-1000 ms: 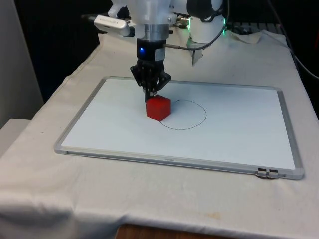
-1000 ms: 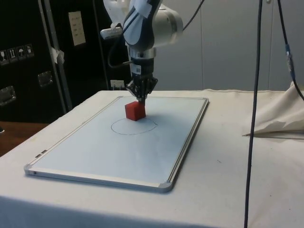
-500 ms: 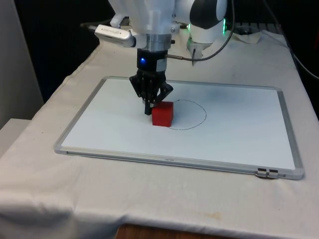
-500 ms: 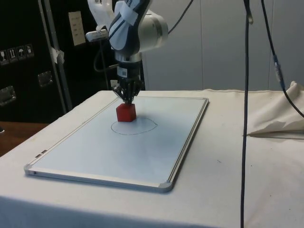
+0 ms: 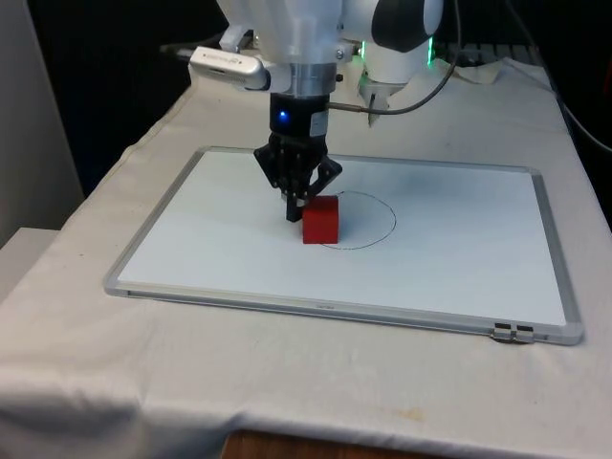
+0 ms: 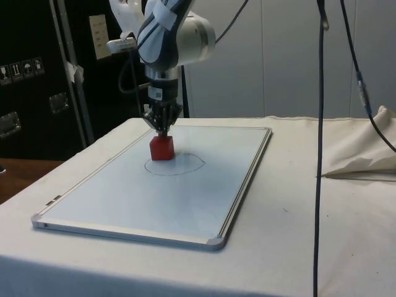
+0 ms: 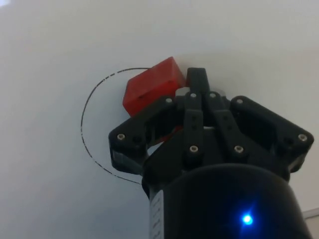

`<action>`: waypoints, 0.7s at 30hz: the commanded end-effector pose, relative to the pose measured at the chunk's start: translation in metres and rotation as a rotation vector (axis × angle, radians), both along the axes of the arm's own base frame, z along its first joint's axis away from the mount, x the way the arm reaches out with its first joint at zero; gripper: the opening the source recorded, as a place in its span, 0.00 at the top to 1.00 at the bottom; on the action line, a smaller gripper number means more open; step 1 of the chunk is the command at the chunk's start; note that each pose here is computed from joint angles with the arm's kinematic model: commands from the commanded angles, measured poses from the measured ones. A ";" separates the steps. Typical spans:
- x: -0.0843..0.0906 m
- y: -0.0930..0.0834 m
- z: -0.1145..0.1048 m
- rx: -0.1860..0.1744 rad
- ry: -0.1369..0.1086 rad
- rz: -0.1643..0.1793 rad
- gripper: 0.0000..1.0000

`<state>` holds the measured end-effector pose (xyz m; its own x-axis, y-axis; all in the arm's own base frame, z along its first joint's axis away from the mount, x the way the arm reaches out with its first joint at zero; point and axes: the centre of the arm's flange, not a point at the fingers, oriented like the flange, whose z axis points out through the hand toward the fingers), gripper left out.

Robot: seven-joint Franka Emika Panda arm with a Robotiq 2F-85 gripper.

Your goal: Push the cube into the marked area.

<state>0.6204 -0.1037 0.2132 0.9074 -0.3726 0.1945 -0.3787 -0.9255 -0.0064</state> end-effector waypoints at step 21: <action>0.003 0.027 0.007 0.057 0.077 0.092 1.00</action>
<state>0.6237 -0.0796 0.2182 0.9464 -0.3019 0.1151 -0.3008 -0.9533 -0.0276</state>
